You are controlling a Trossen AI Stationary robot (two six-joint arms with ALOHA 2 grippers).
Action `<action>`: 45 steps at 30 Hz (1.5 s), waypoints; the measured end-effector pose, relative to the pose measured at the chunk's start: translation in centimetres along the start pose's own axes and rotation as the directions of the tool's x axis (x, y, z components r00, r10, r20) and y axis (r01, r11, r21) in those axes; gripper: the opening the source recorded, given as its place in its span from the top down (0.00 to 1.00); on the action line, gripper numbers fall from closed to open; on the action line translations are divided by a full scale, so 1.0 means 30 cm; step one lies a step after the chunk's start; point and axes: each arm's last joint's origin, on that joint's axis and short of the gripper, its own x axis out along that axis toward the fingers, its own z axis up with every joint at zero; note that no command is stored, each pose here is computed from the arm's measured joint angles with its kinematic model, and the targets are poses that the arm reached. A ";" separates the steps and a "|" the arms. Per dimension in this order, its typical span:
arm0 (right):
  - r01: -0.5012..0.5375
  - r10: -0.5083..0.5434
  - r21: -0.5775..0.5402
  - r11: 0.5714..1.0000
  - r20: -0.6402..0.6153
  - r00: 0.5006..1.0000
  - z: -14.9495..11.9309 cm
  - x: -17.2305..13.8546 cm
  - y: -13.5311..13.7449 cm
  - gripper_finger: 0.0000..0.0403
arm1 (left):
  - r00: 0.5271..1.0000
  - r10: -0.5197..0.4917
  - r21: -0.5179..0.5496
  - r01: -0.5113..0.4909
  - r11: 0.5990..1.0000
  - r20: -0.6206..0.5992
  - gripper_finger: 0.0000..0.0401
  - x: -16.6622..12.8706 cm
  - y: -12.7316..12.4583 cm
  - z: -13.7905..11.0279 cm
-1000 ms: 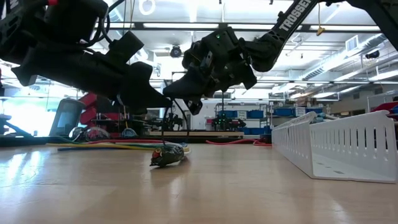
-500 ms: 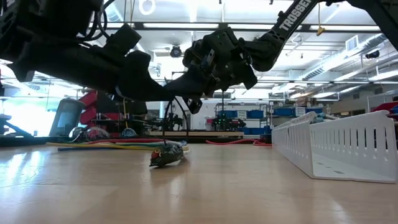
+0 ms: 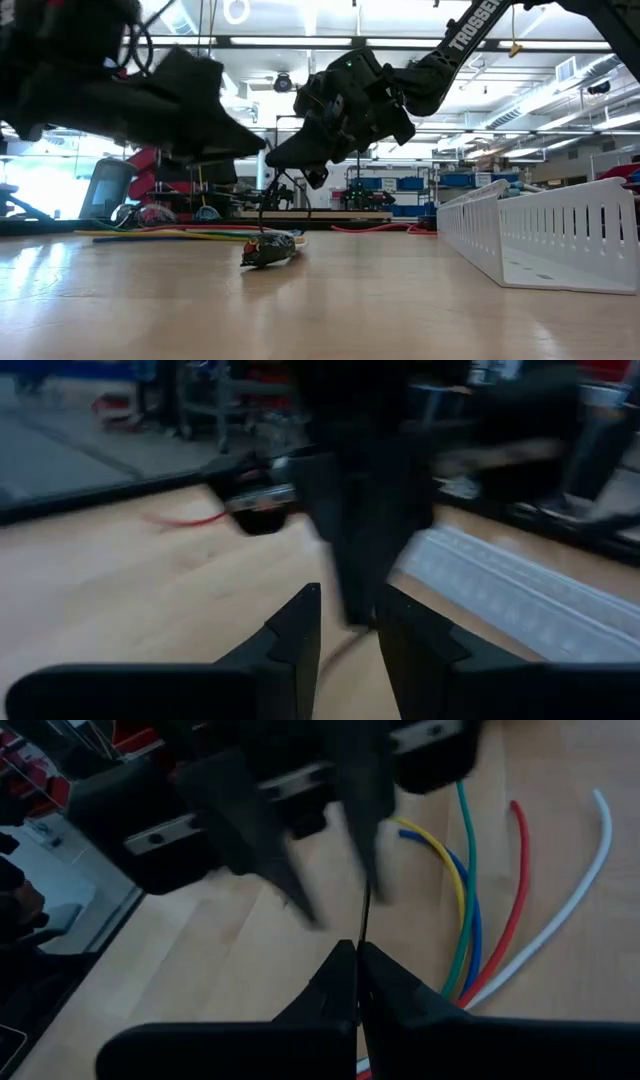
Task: Ziptie cables
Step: Wrap the cable wires with the black zip tie
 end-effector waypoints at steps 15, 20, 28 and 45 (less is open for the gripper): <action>0.007 -0.008 -0.017 1.000 -0.008 1.000 -0.004 0.010 0.011 1.00 | 0.994 -0.105 -0.081 0.104 0.991 -0.011 0.74 0.042 0.024 0.021; 0.014 -0.014 -0.017 1.000 -0.005 1.000 -0.002 0.007 0.008 1.00 | 0.994 -0.106 -0.082 0.105 0.991 -0.011 0.74 0.044 0.024 0.022; 0.015 -0.015 -0.018 1.000 -0.004 1.000 -0.001 0.007 0.009 1.00 | 0.995 -0.103 -0.067 0.101 0.993 -0.018 0.80 0.048 0.029 0.021; 0.018 -0.018 -0.013 1.000 -0.011 1.000 -0.003 0.007 0.009 1.00 | 0.996 -0.083 -0.049 0.083 0.995 -0.013 0.99 0.056 0.038 0.023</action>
